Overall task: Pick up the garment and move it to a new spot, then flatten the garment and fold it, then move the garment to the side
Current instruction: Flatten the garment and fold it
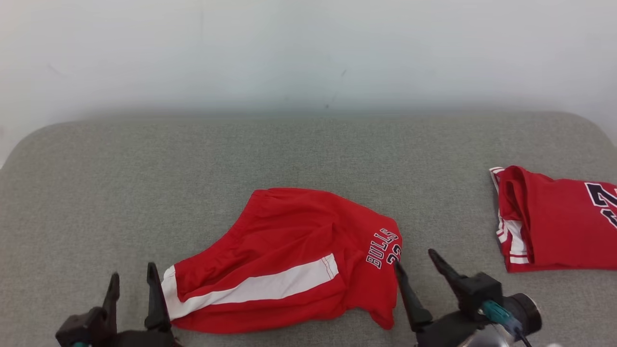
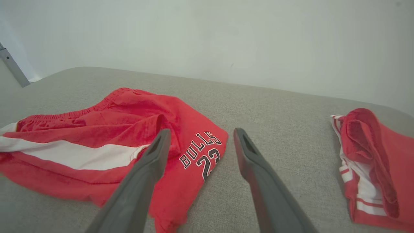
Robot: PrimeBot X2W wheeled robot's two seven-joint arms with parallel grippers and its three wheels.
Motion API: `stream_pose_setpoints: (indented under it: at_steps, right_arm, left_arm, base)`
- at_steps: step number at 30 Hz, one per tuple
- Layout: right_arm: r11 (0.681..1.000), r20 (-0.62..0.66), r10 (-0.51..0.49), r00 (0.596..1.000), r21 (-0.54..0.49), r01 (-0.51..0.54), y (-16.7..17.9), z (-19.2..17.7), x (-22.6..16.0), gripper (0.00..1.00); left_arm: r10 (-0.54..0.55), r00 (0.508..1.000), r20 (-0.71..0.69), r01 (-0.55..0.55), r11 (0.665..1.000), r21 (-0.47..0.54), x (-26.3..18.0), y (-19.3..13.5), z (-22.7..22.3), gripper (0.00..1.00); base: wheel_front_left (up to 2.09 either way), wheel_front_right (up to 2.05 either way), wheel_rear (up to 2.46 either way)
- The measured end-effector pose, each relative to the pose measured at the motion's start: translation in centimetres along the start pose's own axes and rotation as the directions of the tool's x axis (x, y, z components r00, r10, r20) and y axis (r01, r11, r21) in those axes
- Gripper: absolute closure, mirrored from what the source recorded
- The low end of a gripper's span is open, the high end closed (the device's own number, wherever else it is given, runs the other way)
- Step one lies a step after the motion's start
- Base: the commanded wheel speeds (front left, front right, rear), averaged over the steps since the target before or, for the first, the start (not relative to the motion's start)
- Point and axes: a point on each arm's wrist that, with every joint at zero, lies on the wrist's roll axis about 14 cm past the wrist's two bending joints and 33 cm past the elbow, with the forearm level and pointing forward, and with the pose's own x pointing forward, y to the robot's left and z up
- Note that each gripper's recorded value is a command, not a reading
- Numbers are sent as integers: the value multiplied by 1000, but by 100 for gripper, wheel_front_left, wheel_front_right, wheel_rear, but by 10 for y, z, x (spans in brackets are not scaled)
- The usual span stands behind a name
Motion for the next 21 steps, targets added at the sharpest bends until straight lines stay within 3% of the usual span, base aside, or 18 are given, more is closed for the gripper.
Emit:
stream_pose_setpoints:
  at_steps: [6,11,16,21]
  right_arm:
    - [993,-140,85,986,89,-73,23,-17,8,0]
    - [985,-244,141,960,131,-111,35,-34,20,0]
    - [974,-328,210,921,154,-168,54,-50,32,0]
    - [967,-388,250,887,148,-207,67,-62,43,0]
  left_arm:
    - [-78,966,245,92,995,-45,1,-42,72,0]
    - [-150,942,301,156,988,6,-22,-56,85,0]
    - [-157,917,368,147,988,56,-34,-49,106,0]
    - [-118,923,366,99,993,70,-47,-30,105,0]
  base:
    - [0,0,0]
    - [0,0,0]
    - [0,0,0]
    - [0,0,0]
